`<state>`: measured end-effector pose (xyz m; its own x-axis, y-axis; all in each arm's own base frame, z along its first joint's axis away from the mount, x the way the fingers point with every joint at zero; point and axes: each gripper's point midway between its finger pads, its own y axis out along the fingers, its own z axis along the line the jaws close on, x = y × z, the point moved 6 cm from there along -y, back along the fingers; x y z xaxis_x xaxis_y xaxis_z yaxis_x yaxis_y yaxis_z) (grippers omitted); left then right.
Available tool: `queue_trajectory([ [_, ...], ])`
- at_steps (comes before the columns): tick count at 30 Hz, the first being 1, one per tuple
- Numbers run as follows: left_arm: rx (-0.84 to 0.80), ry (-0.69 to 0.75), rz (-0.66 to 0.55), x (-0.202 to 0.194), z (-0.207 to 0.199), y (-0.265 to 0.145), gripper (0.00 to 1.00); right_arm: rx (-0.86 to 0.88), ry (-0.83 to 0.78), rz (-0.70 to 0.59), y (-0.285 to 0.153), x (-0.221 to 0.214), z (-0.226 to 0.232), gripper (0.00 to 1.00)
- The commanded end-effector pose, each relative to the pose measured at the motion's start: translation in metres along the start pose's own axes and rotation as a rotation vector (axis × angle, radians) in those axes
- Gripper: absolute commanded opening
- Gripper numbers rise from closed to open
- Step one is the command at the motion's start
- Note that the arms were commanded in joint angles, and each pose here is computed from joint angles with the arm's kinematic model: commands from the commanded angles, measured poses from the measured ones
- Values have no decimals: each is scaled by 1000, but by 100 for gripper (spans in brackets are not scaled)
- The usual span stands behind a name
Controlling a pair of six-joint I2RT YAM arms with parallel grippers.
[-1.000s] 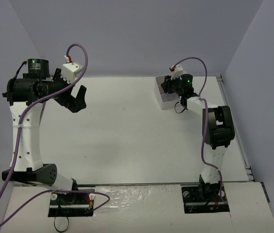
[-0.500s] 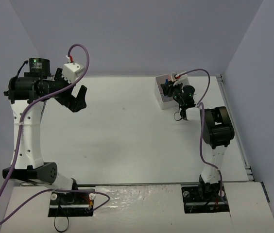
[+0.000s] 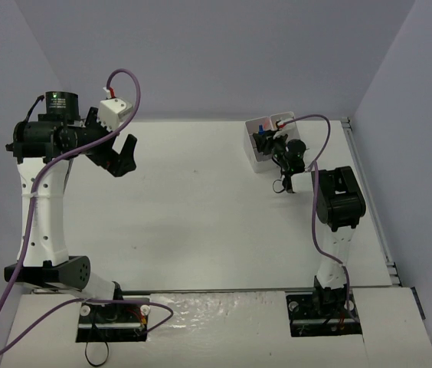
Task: Sort the stationery into containers
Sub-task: Pick up the stationery from the storage box.
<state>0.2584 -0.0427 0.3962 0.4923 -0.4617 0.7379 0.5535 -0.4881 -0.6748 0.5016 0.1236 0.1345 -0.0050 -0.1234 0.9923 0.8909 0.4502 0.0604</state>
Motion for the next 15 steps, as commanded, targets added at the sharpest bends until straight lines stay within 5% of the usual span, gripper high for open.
queue_trajectory([
  [1, -22, -8, 15, -3, -9, -12, 97, 39, -79, -215, 7, 48, 7, 0],
  [15, -7, -7, 24, -4, -8, -13, 97, 12, -145, -282, 18, 60, 5, 0],
])
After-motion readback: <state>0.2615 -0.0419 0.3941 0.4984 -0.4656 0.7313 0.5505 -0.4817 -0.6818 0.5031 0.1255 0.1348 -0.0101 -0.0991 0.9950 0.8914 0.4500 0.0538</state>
